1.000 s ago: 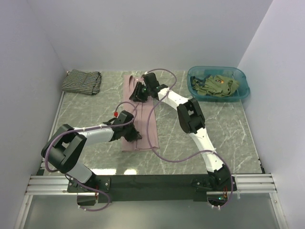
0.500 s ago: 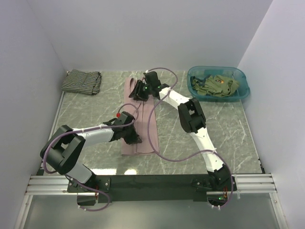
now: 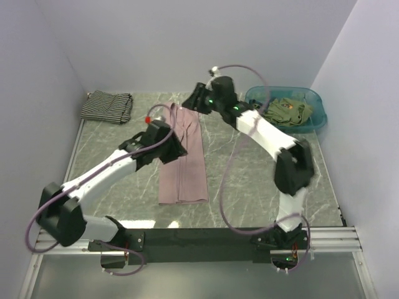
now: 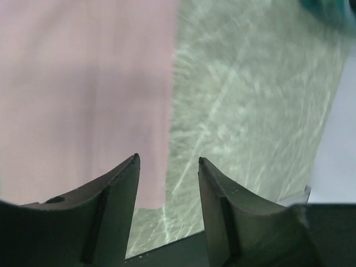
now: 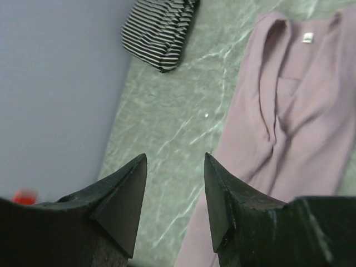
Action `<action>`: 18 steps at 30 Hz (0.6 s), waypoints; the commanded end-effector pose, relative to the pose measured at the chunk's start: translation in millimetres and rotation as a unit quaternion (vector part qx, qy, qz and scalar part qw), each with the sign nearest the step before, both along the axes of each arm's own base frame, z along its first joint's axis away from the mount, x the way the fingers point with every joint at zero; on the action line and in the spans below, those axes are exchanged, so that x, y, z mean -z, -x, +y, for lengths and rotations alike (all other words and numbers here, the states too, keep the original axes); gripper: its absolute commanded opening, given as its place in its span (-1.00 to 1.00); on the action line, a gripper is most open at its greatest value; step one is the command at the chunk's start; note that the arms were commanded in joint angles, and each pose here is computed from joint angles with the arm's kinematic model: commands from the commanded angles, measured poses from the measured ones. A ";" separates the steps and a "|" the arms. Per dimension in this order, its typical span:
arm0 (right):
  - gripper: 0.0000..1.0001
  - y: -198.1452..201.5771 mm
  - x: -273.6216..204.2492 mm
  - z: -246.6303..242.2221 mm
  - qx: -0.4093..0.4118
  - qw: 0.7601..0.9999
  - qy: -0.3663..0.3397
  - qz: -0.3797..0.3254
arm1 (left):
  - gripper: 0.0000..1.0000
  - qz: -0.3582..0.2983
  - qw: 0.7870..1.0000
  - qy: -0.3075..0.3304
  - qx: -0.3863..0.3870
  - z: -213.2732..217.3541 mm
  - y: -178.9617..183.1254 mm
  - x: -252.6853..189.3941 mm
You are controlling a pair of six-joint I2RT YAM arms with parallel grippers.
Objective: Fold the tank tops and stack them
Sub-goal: Fold the tank top
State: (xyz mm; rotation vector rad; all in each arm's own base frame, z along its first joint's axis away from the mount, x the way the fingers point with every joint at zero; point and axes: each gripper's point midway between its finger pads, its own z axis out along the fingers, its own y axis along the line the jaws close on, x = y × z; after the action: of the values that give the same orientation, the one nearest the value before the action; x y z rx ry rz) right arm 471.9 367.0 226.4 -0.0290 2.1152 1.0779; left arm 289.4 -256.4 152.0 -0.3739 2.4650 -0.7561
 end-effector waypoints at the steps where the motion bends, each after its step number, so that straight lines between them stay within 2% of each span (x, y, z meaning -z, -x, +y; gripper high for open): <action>1: 0.06 33.2 -8.6 -57.8 0.076 0.996 0.047 -0.014 | 0.06 0.051 0.988 -0.091 -0.118 72.7 21.6 22.9; 7: 0.04 139.7 78.6 -117.8 0.092 0.983 0.146 0.061 | 0.14 0.106 0.983 -0.110 -0.107 95.4 63.0 64.6; 8: 0.04 154.8 78.6 -122.2 0.088 0.984 0.143 0.058 | 0.34 0.107 0.983 -0.107 -0.103 95.8 67.3 69.1; 9: 0.04 177.1 110.8 -132.8 0.084 0.979 0.161 0.089 | 0.35 0.105 0.984 -0.100 -0.101 97.6 71.6 69.7; 14: 0.05 247.9 155.8 -132.4 0.033 0.979 0.147 0.135 | 0.40 0.142 0.981 -0.085 -0.101 105.8 103.1 99.0; 18: 0.06 276.3 168.5 -112.1 0.006 0.981 0.127 0.149 | 0.39 0.143 0.983 -0.067 -0.097 103.7 109.3 107.8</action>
State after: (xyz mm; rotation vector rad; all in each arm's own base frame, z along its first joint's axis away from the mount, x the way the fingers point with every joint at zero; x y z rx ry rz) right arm 188.1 223.4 28.7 0.0116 2.6453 0.6670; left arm 174.8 -142.3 39.3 -0.6842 2.7122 -0.3762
